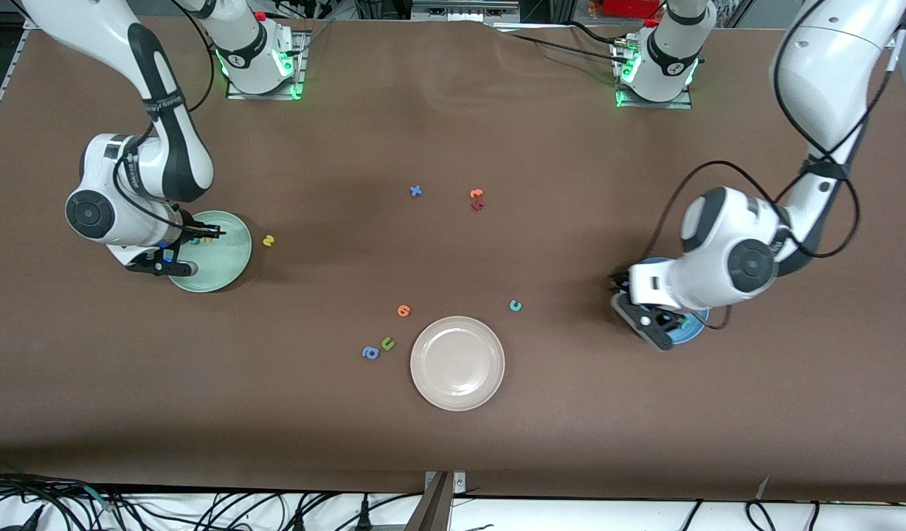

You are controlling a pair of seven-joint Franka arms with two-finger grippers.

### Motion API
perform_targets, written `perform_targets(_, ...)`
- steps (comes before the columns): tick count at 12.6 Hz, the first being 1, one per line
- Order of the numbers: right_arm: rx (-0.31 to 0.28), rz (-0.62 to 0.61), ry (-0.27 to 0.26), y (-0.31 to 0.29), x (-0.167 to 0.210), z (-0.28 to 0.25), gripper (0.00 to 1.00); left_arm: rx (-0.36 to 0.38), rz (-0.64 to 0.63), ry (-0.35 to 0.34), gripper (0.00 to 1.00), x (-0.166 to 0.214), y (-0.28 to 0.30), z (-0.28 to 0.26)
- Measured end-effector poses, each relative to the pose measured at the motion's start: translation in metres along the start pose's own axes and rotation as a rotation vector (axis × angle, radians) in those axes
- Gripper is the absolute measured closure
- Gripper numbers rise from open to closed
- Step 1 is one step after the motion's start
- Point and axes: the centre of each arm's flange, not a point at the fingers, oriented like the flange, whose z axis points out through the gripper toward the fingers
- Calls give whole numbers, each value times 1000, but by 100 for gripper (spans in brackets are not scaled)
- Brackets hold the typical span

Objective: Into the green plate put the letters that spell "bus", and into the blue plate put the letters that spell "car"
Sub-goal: 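Open the right gripper over green plate while the left gripper drops teal r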

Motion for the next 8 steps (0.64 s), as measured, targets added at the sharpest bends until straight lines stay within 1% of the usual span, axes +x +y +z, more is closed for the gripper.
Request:
perform_targets(1,-3,-3,-5,4,2,7,70,-3,-49,-6,0,13,29,4)
perform_targets(2,-5,-5,-7,5,3,10,60,-3,-94,-14,0,26,60,10)
perform_targets(3,-4,-6,-4,4,3,9,47,-2,-132,-21,0,38,90,16)
perform_targets(4,-1,-1,5,2,4,4,38,1,-165,-23,0,49,114,22)
perform_targets(6,11,57,24,-12,2,-13,16,10,-219,-8,0,67,139,35)
perform_targets(7,21,107,35,-31,-1,-22,4,19,-237,18,1,74,143,45)
perform_targets(8,29,166,45,-55,-5,-29,1,26,-251,40,3,78,145,57)
